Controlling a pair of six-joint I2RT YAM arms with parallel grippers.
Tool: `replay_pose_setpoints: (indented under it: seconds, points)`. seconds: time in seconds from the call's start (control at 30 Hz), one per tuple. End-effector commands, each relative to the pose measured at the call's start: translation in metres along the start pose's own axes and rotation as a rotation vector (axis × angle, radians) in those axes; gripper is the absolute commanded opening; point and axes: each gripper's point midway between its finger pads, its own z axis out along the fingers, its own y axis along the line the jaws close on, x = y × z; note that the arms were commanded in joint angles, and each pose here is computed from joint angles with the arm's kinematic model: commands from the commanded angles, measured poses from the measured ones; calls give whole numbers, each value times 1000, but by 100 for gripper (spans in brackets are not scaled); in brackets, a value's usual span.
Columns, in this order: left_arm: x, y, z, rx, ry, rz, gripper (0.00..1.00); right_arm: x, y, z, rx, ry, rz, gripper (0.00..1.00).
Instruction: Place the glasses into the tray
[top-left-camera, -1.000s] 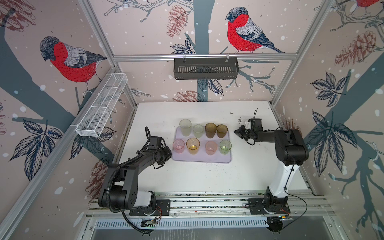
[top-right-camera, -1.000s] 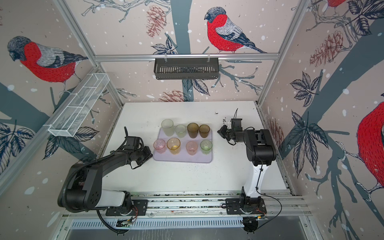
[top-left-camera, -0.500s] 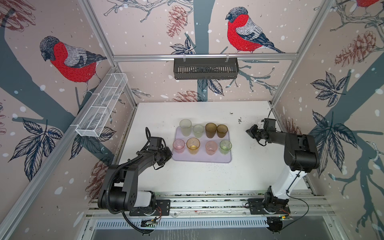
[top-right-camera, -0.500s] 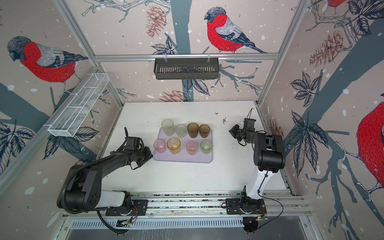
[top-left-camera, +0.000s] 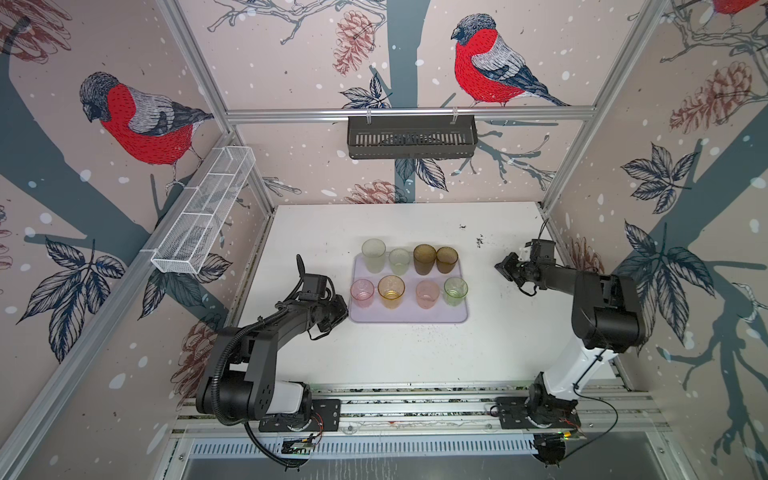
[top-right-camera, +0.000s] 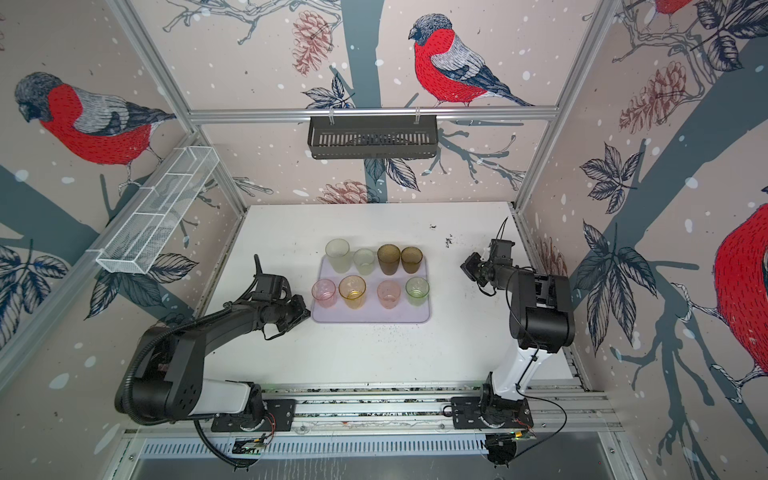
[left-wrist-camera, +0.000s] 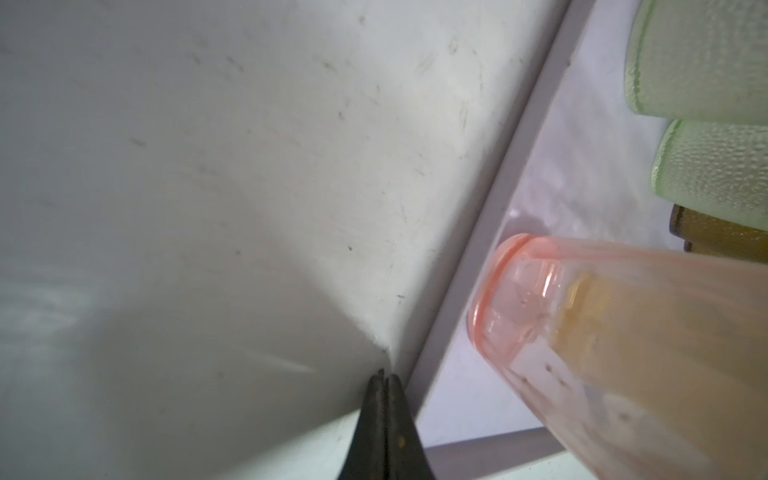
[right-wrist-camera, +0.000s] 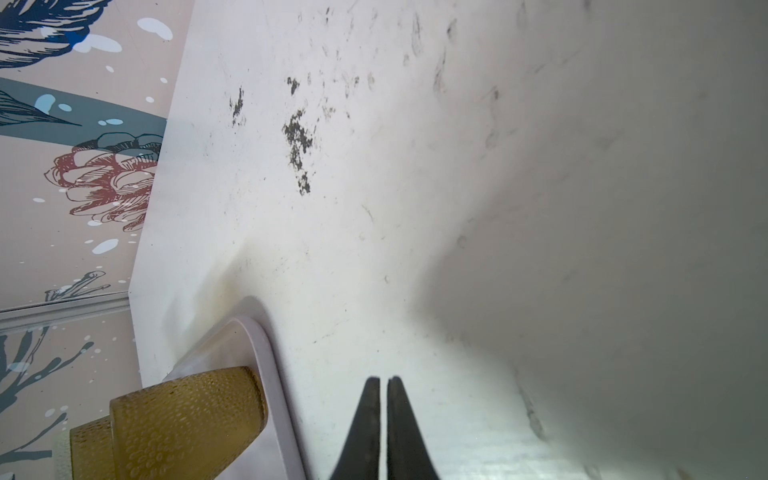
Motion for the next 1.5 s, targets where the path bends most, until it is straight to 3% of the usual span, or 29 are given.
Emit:
replay_pose_setpoints:
  seconds: [0.0,0.47,0.87,1.13,1.23,1.4,1.47]
  points:
    - [4,-1,-1,0,26,15,5,-3,0,-3,12,-15,-19,10]
    - [-41,-9,-53,-106,-116,69,9,10,4,-46,103,-86,-110,25]
    - [-72,-24,-98,-104,-221,123,32,36,36,-103,198,-213,-255,49]
    - [-73,-16,-111,-157,-272,115,43,44,47,-125,135,-277,-362,61]
    - [-75,-5,-118,-224,-291,90,45,44,53,-130,133,-259,-407,64]
    - [-72,-5,-122,-231,-283,78,51,53,54,-139,102,-270,-431,66]
    - [-74,-11,-126,-217,-286,81,61,57,55,-145,93,-280,-447,70]
